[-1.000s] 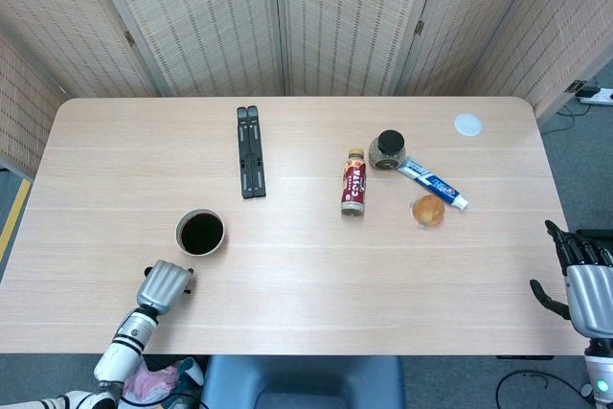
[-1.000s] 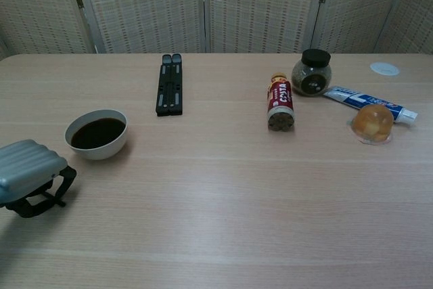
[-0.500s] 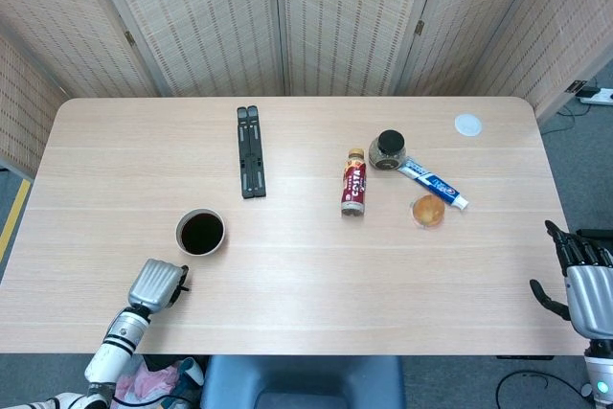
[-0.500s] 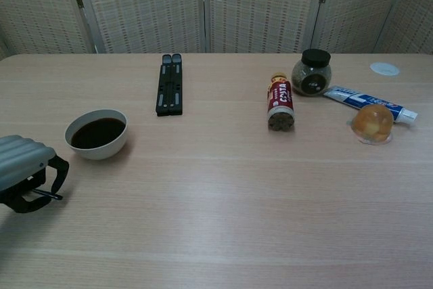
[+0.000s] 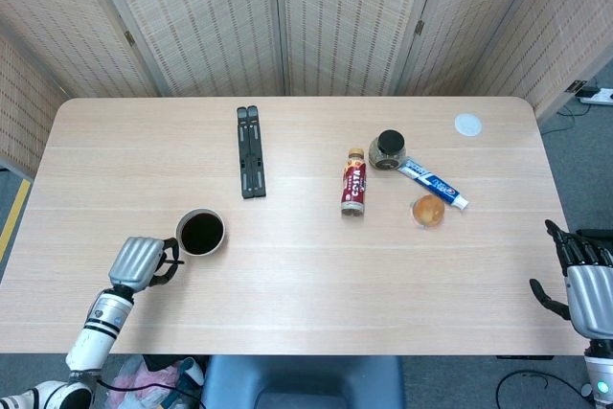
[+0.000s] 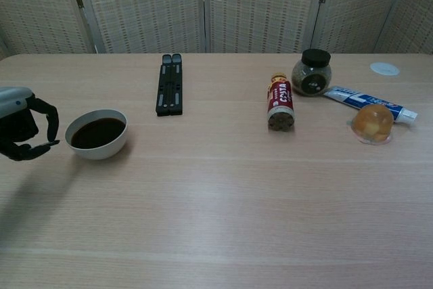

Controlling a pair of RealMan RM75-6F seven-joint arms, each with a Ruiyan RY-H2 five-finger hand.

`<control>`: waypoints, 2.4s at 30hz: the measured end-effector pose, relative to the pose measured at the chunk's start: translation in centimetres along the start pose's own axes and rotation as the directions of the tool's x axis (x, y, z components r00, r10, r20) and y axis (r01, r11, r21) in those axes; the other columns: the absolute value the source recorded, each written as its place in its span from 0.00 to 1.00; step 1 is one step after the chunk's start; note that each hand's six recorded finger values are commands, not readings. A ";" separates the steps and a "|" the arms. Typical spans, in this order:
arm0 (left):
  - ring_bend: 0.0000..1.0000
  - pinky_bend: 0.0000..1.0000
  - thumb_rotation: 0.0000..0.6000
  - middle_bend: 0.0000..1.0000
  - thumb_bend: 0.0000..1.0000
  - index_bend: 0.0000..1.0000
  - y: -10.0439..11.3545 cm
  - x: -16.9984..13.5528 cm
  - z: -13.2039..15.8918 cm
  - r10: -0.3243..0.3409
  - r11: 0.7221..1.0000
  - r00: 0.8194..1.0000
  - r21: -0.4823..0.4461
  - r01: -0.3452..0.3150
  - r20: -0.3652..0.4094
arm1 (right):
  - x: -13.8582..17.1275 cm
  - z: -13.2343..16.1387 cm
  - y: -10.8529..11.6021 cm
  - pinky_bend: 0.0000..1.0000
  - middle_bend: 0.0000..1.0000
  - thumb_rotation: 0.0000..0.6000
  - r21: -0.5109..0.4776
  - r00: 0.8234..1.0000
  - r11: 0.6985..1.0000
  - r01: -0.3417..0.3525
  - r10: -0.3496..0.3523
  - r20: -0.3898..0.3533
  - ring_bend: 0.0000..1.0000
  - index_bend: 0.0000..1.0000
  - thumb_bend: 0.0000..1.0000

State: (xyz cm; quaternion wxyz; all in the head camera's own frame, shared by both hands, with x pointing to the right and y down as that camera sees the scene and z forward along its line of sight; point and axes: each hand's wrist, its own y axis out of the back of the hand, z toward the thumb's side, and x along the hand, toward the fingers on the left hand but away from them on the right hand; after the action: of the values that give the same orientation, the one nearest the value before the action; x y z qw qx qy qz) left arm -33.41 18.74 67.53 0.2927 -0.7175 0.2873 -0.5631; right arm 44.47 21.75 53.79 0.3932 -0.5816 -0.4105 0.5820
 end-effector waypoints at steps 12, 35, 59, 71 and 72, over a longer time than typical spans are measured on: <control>0.94 1.00 1.00 0.99 0.48 0.74 4.5 1.5 1.9 0.072 0.966 0.995 -0.252 -0.053 0.067 | 0.0 -0.3 0.2 0.22 0.22 1.00 -0.006 1.000 1.000 0.017 -0.017 0.006 0.21 0.02 0.20; 0.93 1.00 1.00 0.99 0.49 0.75 0.6 7.7 6.6 0.032 0.933 0.995 -0.360 0.004 0.093 | 1.1 -1.7 0.8 0.22 0.22 1.00 -0.010 0.998 0.999 0.038 -0.037 0.048 0.21 0.02 0.20; 0.94 1.00 1.00 0.99 0.49 0.75 -1.5 7.7 4.2 -0.030 0.957 0.999 -0.287 0.037 0.029 | 1.0 -1.8 0.4 0.22 0.22 1.00 -0.015 0.998 0.999 0.034 -0.033 0.047 0.21 0.02 0.20; 0.94 1.00 1.00 0.99 0.49 0.75 -1.9 9.6 6.4 -0.023 0.967 0.998 -0.253 0.036 0.053 | 1.5 -2.3 0.8 0.22 0.22 1.00 -0.019 0.997 0.999 0.050 -0.048 0.062 0.22 0.02 0.20; 0.94 1.00 1.00 0.99 0.49 0.75 -1.8 9.8 6.3 -0.018 0.967 0.999 -0.253 0.029 0.046 | 1.6 -2.3 0.8 0.22 0.22 1.00 -0.019 0.997 0.999 0.050 -0.048 0.062 0.22 0.02 0.20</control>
State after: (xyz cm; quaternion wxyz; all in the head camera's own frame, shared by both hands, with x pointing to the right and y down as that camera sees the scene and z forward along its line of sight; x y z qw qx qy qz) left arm -25.13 13.23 73.90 0.1980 -0.7643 0.3418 -0.5097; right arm 46.75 22.99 52.53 0.3885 -0.5569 -0.4425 0.5858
